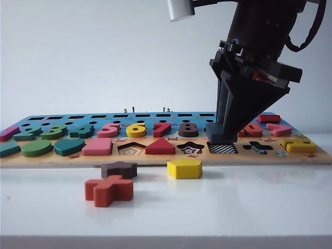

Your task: Insert the cube into the slot.

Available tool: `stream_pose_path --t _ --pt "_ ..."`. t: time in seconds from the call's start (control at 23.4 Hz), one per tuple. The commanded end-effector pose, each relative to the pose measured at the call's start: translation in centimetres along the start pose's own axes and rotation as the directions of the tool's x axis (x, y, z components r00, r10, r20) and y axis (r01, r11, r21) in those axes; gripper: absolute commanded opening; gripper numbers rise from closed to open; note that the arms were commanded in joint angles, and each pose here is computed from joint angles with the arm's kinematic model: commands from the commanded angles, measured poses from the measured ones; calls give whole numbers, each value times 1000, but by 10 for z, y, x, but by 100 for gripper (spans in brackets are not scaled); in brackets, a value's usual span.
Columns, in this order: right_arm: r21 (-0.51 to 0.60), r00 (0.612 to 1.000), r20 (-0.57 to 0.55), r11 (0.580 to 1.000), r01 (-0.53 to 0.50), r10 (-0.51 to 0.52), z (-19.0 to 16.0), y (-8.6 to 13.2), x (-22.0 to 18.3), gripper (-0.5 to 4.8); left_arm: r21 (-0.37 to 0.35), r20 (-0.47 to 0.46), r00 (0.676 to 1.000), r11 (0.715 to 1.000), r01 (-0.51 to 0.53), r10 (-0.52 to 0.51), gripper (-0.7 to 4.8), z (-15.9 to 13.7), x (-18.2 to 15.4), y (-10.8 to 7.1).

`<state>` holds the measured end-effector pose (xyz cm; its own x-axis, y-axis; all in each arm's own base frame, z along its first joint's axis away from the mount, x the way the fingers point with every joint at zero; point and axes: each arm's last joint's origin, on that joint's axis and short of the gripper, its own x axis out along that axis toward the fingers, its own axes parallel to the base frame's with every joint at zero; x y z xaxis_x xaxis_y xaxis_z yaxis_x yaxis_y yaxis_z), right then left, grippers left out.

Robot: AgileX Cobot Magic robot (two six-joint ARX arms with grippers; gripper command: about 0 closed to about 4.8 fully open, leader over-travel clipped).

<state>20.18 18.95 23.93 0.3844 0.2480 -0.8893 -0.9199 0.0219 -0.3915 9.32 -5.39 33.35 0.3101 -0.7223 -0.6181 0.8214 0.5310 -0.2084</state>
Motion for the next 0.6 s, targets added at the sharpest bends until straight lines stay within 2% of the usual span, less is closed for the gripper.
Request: stream_pose_path --t 0.04,0.6 --pt "4 1000 3 1000 6 -6 1 -2 1 111 13 15 1000 1000 -1 0 20 2 -1 0" --pt "4 1000 -2 1000 0 0 2 -3 6 110 13 15 1000 1000 -1 0 20 2 -1 0"
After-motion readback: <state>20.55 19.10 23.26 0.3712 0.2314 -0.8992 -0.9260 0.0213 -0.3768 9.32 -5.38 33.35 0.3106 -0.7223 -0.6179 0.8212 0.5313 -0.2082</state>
